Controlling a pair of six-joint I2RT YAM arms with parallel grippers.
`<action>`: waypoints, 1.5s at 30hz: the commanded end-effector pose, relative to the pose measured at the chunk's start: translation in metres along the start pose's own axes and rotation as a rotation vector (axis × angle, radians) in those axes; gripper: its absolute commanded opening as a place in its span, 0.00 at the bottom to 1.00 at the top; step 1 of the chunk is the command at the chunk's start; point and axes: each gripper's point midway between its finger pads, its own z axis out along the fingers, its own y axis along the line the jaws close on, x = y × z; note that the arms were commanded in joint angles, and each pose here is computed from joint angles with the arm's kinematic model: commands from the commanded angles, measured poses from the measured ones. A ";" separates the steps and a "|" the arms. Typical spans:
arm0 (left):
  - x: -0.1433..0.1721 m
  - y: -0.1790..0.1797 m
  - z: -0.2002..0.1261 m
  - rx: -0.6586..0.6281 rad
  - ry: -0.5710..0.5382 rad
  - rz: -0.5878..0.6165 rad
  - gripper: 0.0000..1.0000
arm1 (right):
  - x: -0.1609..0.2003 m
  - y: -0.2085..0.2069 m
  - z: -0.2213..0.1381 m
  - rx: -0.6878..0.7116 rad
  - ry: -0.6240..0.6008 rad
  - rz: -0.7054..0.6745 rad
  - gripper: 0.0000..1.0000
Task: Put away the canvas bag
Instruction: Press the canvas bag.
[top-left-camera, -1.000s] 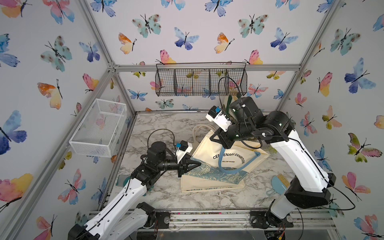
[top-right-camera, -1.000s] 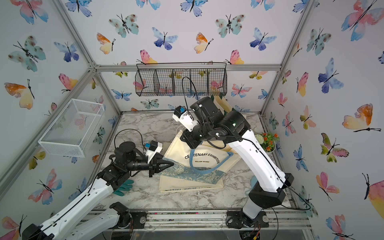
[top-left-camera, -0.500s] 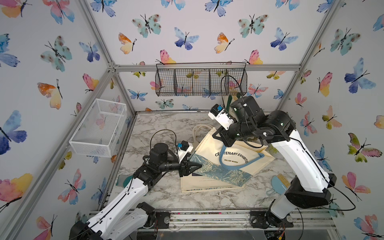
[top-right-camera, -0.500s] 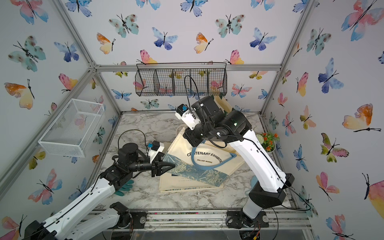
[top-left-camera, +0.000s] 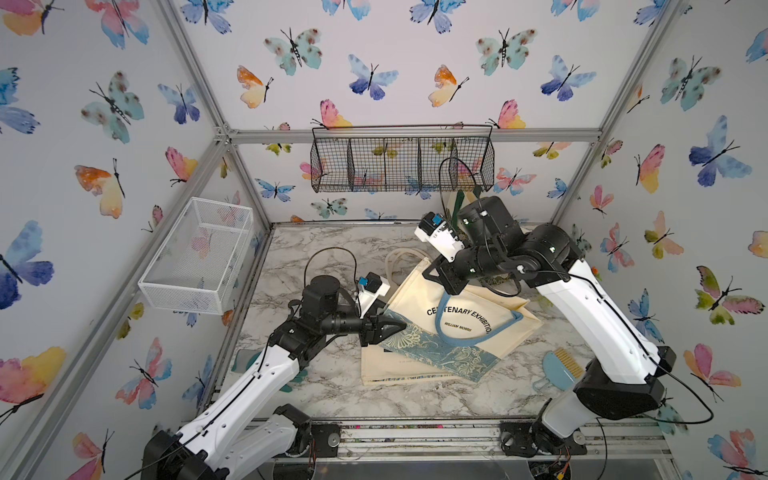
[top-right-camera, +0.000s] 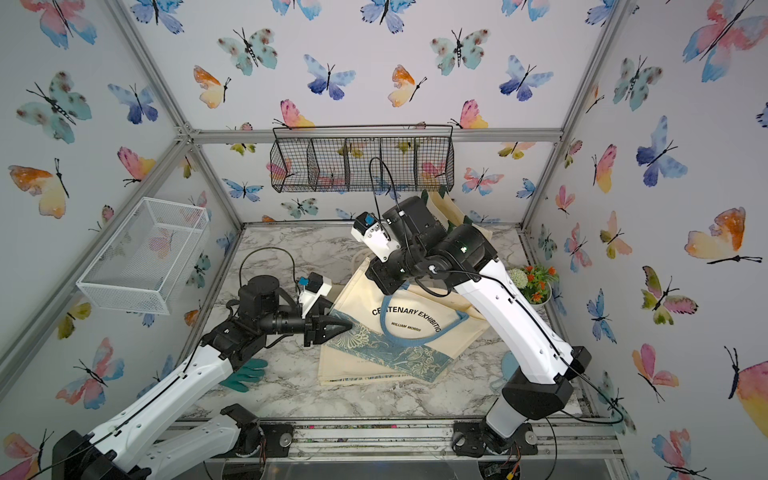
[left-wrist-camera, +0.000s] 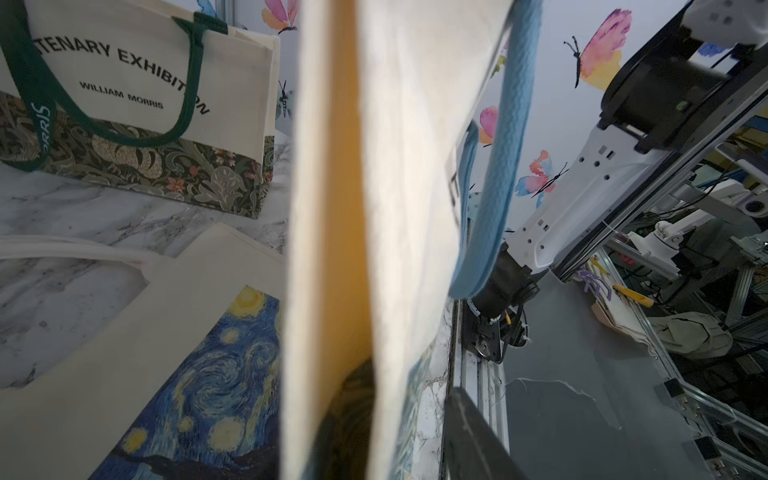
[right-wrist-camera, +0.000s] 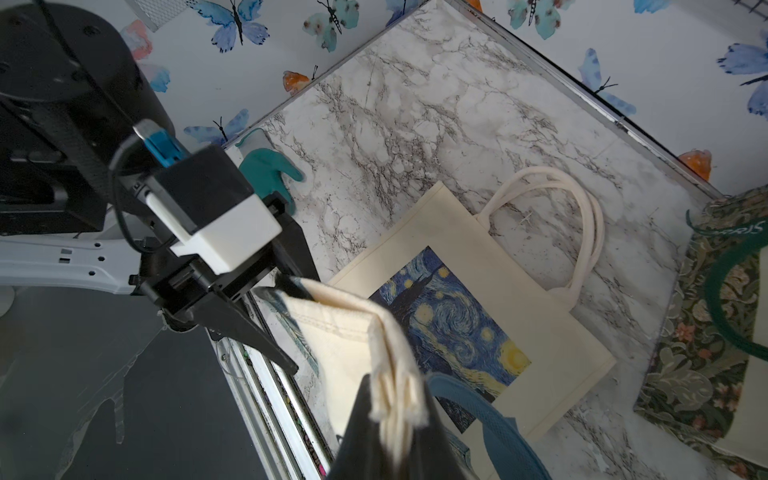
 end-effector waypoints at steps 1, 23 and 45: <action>-0.023 -0.018 0.000 0.090 -0.016 0.042 0.46 | -0.004 0.006 0.005 -0.052 -0.034 -0.011 0.04; -0.027 -0.018 0.003 0.098 0.000 0.120 0.00 | 0.029 0.059 0.013 -0.383 -0.024 -0.068 0.17; -0.026 -0.016 0.002 0.074 0.018 0.135 0.00 | 0.089 0.033 0.016 -0.213 0.050 -0.051 0.29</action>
